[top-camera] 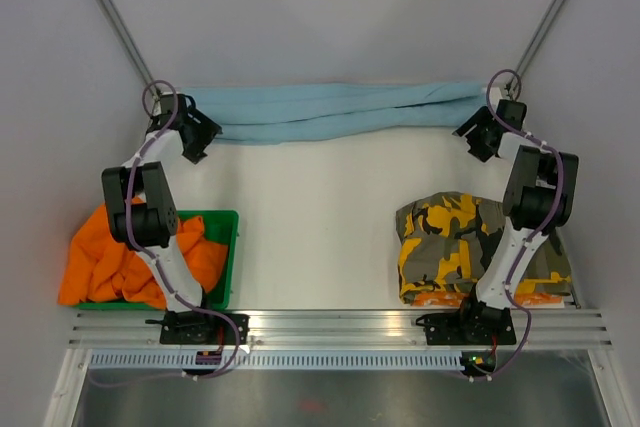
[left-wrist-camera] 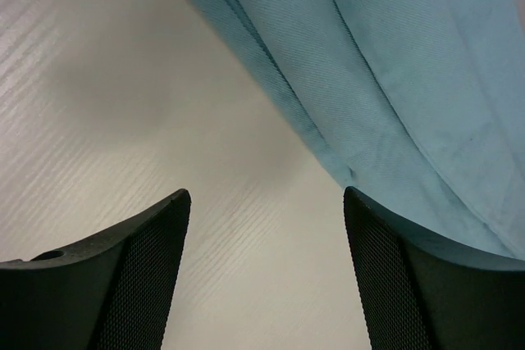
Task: Fold and stack the trousers
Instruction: Fold the trousers
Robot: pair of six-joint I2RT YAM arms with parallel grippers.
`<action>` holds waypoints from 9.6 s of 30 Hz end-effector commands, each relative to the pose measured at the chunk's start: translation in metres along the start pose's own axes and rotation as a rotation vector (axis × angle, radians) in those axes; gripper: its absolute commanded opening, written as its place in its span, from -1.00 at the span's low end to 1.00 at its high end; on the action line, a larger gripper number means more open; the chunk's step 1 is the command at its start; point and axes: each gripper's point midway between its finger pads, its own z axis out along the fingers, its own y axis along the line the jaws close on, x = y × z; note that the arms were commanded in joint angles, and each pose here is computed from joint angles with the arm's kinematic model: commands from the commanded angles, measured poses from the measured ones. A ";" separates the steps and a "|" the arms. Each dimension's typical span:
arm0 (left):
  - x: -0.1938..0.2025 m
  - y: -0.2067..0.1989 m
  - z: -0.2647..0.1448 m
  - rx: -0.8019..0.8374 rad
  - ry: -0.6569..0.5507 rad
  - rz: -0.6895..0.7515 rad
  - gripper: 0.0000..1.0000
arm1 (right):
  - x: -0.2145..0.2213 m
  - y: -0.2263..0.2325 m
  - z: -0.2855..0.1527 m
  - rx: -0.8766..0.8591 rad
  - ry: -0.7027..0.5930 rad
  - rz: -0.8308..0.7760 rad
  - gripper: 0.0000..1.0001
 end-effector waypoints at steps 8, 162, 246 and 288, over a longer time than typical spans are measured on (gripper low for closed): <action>-0.007 -0.020 0.053 0.112 -0.041 -0.196 0.53 | -0.041 0.016 0.044 -0.134 -0.226 0.254 0.56; -0.039 0.157 -0.002 -0.302 -0.077 -0.204 -0.22 | -0.072 0.048 0.016 -0.135 -0.148 0.055 -0.30; -0.076 0.062 -0.027 -0.056 -0.059 0.082 0.63 | -0.059 -0.089 0.027 0.247 -0.080 -0.128 0.01; -0.119 0.054 -0.032 -0.084 -0.179 0.227 0.64 | -0.096 0.021 0.138 0.135 -0.233 -0.047 0.27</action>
